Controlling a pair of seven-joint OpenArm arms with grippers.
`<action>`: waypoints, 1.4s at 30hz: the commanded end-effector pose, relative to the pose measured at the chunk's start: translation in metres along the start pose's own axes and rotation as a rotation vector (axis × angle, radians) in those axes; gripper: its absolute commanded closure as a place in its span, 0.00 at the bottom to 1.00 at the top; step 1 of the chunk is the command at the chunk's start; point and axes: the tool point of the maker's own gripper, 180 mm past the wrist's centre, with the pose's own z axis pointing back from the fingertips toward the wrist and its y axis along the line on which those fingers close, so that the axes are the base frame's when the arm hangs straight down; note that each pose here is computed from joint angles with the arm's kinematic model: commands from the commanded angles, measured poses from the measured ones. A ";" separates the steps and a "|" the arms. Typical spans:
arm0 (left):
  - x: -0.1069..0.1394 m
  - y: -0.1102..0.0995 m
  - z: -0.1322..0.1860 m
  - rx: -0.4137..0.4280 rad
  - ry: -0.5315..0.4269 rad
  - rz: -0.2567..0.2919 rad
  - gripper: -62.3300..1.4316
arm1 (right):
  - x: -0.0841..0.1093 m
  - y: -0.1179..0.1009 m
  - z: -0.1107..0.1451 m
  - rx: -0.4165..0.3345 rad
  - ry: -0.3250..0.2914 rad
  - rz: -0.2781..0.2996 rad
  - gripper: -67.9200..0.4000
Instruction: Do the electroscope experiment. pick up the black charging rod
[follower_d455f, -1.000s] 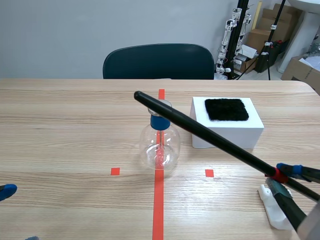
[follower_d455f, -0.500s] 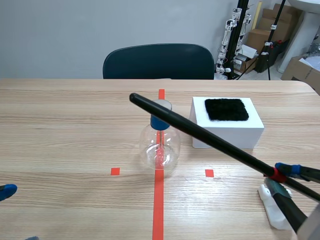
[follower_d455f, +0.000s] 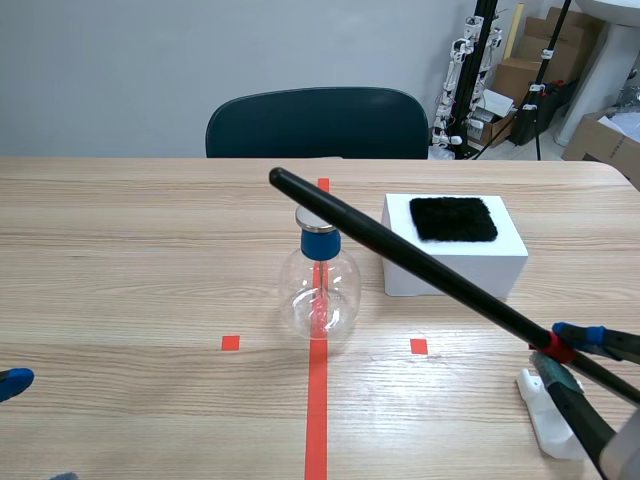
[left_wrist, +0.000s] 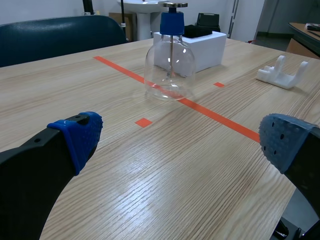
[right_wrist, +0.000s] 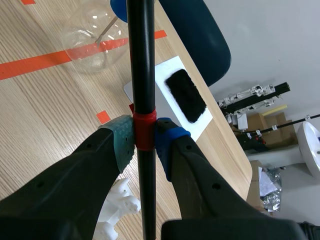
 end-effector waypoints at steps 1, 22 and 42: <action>0.013 0.002 -0.001 -0.004 -0.056 -0.010 0.00 | 0.003 -0.007 -0.001 -0.022 -0.020 0.007 0.94; 0.013 0.002 -0.001 -0.004 -0.056 -0.010 0.00 | 0.002 -0.007 -0.001 -0.023 -0.013 0.004 0.94; 0.013 0.002 -0.001 -0.004 -0.056 -0.010 0.00 | 0.001 -0.007 -0.001 -0.023 -0.010 0.004 0.94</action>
